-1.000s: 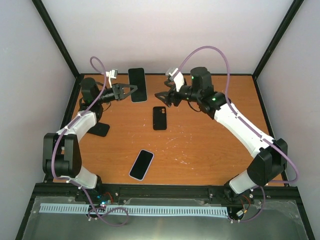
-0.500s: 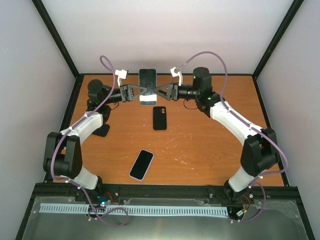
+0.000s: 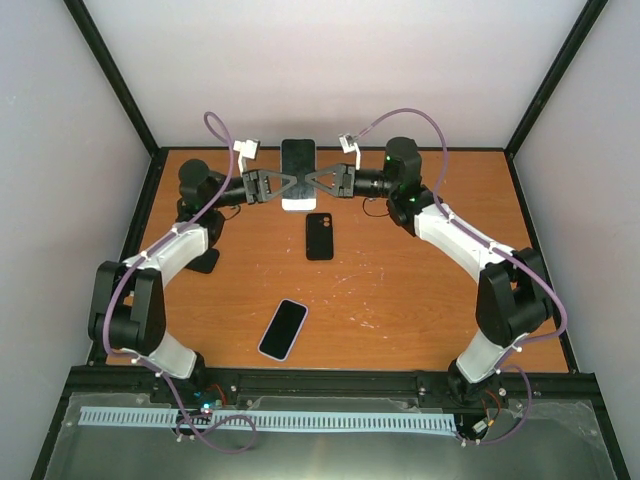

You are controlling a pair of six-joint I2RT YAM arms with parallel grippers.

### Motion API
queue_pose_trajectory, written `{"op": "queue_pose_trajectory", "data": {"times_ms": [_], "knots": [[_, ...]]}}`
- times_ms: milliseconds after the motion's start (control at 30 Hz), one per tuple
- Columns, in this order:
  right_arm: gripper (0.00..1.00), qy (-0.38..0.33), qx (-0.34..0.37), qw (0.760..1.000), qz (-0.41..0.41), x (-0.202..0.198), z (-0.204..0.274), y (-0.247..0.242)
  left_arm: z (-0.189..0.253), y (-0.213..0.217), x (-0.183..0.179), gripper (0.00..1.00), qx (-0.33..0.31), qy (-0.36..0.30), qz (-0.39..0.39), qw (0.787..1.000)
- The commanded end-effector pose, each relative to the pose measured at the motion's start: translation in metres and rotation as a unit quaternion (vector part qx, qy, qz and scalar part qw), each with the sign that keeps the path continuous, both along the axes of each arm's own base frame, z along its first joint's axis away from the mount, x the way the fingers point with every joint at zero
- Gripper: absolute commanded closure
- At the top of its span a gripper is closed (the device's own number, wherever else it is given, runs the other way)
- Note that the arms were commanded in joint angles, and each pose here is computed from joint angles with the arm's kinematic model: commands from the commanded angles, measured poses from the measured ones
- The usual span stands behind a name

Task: Take the phone out of the phone case
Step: Place the phone at the center of the board.

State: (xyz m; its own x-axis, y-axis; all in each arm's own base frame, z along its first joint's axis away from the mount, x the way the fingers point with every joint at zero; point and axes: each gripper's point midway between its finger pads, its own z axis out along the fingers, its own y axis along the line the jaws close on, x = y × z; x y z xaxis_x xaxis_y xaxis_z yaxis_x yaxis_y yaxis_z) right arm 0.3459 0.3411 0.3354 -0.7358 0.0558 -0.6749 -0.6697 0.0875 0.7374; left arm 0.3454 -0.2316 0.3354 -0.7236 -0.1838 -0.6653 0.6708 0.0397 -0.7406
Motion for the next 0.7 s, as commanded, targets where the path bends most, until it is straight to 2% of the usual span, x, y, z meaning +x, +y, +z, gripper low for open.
{"op": "queue_pose_trajectory", "data": {"times_ms": [0, 100, 200, 267, 333, 367, 533, 667], "knots": [[0.72, -0.003, 0.010, 1.000, 0.010, -0.002, 0.003, 0.001, 0.012, -0.005, -0.001, 0.99, -0.010, -0.034, -0.003, 0.999], [0.76, -0.004, 0.011, 1.000, 0.012, -0.003, 0.004, 0.003, 0.010, -0.006, 0.000, 0.99, -0.008, -0.032, -0.005, 0.999], [0.87, 0.000, 0.014, 1.000, 0.014, -0.003, 0.004, 0.003, 0.007, -0.007, 0.001, 0.99, -0.004, -0.027, -0.004, 1.000], [0.96, 0.000, 0.013, 1.000, 0.016, -0.003, 0.004, 0.002, 0.004, -0.008, 0.002, 0.95, 0.004, -0.019, -0.004, 1.000], [0.97, 0.000, 0.010, 1.000, 0.014, -0.002, 0.003, -0.002, -0.001, -0.007, 0.007, 0.90, 0.018, -0.012, 0.000, 1.000], [0.97, -0.001, 0.007, 1.000, 0.011, -0.001, 0.002, -0.005, -0.003, -0.005, 0.009, 0.86, 0.025, -0.009, 0.005, 1.000], [0.97, -0.017, -0.024, 1.000, -0.003, 0.004, -0.007, -0.022, -0.014, 0.014, 0.017, 0.54, 0.039, -0.005, 0.025, 0.999], [0.97, 0.003, -0.046, 0.999, -0.009, 0.011, -0.026, -0.039, -0.020, 0.025, 0.022, 0.38, 0.061, -0.017, 0.040, 0.997]]}}
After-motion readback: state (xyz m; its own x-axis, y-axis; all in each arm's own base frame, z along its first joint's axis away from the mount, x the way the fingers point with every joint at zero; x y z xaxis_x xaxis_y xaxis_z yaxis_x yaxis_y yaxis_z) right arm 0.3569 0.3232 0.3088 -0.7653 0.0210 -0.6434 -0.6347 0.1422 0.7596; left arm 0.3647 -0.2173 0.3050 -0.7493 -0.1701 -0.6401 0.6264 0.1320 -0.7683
